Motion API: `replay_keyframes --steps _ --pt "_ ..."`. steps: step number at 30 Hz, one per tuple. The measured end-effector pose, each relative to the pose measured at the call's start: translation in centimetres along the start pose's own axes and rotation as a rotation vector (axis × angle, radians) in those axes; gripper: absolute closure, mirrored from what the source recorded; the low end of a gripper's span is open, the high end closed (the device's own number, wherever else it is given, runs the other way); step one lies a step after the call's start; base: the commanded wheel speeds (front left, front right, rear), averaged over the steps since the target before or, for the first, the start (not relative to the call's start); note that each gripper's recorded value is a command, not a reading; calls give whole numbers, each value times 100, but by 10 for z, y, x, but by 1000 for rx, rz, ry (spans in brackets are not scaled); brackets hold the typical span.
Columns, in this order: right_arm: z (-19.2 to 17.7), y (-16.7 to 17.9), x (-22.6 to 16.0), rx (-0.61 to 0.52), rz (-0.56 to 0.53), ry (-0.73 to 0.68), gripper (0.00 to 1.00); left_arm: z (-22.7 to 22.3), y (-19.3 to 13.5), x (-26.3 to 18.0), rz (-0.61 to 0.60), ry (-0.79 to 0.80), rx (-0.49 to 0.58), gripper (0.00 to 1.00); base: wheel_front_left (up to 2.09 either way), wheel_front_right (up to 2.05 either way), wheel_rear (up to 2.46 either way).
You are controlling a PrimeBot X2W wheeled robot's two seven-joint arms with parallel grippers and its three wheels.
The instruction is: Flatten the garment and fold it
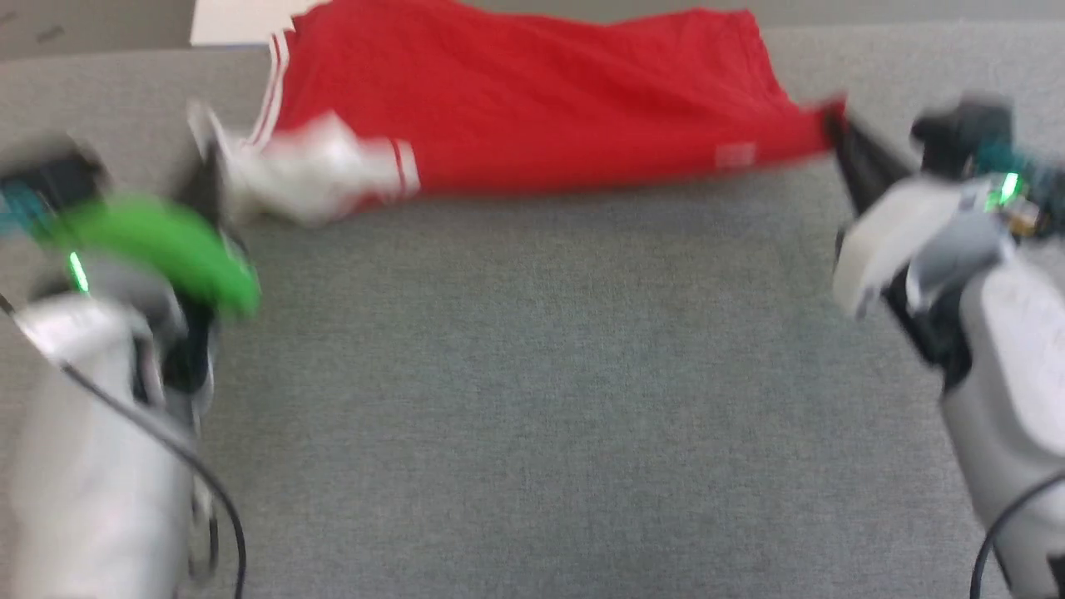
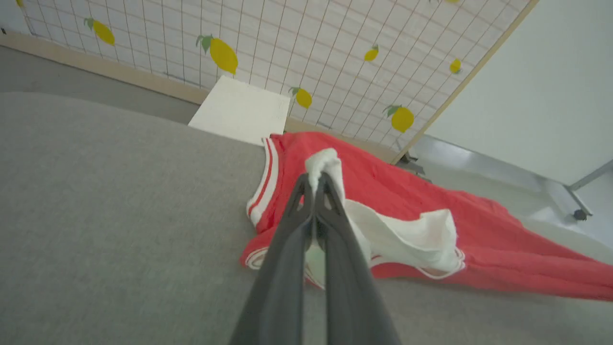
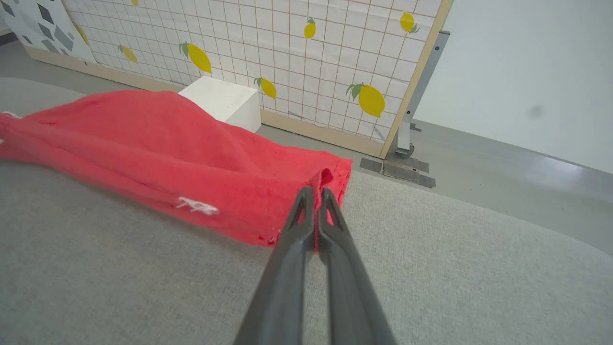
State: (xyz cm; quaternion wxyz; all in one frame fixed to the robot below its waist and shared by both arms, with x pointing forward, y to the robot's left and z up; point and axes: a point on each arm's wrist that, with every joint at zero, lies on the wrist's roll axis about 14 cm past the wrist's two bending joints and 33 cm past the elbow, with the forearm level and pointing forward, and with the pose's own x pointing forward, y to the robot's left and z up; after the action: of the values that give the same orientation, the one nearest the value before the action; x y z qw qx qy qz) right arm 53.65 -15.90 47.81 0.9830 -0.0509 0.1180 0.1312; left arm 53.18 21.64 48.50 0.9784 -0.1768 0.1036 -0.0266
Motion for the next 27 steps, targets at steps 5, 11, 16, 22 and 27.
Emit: replay_keyframes --steps 5,11,16,22,27 --pt "-37 12 -41 56 9 79 100 -72 29 -77 109 239 -38 100 0 0 0" --pt "-76 25 -87 79 9 187 100 -117 35 -154 198 380 -121 100 0 0 0" --pt "-103 34 -120 111 6 284 100 -135 32 -196 228 433 -171 100 0 0 0" --pt "-139 41 -165 175 -17 445 100 -150 26 -229 248 492 -194 100 0 0 0" --pt "-147 40 -190 207 -46 494 100 -156 34 -246 281 528 -149 100 0 0 0"
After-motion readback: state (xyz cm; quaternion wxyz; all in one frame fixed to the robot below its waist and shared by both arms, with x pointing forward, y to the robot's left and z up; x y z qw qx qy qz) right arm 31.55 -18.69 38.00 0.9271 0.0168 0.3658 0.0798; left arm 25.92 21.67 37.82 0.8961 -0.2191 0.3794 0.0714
